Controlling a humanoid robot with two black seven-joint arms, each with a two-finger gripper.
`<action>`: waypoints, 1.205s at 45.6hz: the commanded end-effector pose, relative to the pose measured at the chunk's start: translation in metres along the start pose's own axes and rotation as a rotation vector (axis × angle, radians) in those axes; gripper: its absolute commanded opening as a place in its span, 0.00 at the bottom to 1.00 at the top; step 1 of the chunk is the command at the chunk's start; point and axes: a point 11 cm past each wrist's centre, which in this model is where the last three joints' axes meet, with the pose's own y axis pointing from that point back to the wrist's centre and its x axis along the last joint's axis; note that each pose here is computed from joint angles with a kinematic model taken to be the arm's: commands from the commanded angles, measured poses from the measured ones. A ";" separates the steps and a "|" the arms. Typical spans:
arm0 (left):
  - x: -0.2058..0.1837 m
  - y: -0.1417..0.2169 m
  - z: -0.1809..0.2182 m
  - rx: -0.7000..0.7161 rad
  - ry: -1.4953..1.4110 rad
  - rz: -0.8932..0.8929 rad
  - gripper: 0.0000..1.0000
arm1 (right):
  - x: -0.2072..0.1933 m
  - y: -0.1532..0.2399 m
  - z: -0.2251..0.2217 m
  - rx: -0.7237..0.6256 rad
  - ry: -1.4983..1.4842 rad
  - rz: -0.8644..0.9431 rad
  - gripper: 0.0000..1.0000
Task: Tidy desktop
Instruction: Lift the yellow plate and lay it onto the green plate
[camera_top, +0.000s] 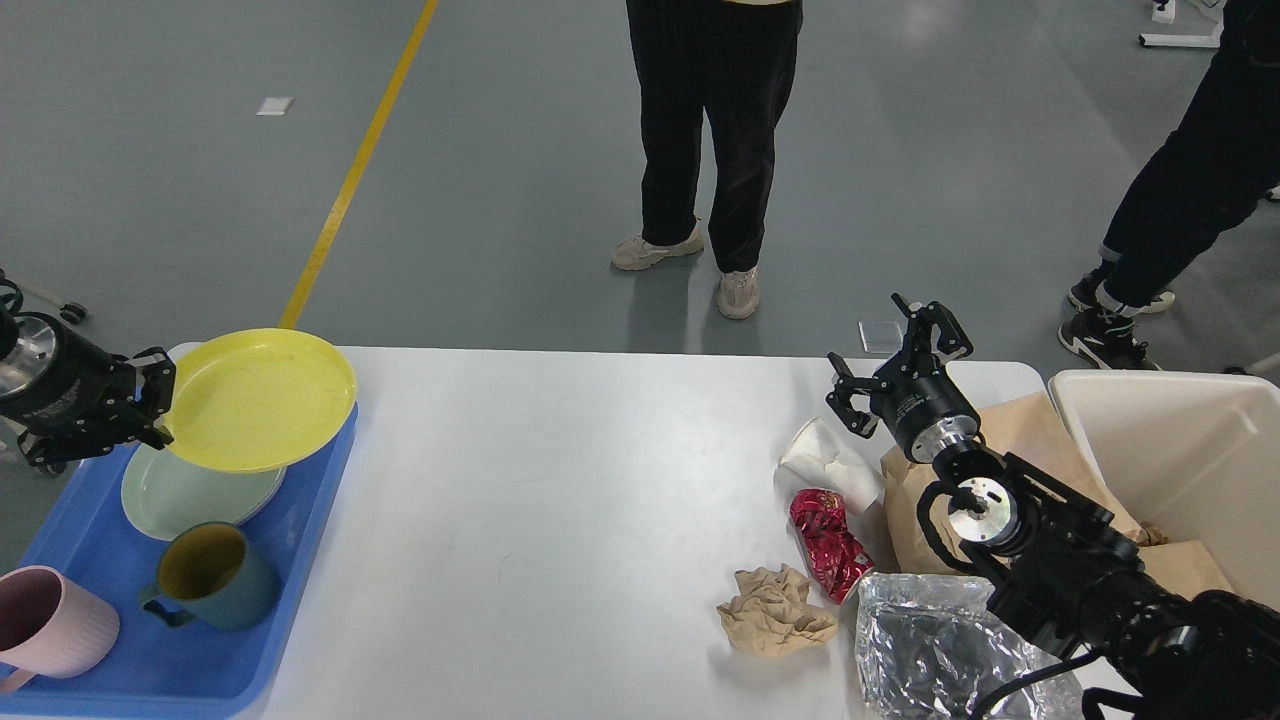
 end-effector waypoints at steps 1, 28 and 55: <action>0.016 -0.001 -0.019 0.011 0.027 0.057 0.00 | 0.000 0.000 0.000 0.000 0.000 0.000 1.00; 0.018 -0.057 -0.058 0.094 0.009 0.207 0.00 | 0.000 0.000 0.000 0.000 0.001 0.000 1.00; 0.011 -0.074 -0.073 0.136 -0.004 0.222 0.00 | 0.000 0.000 0.000 0.000 0.001 0.000 1.00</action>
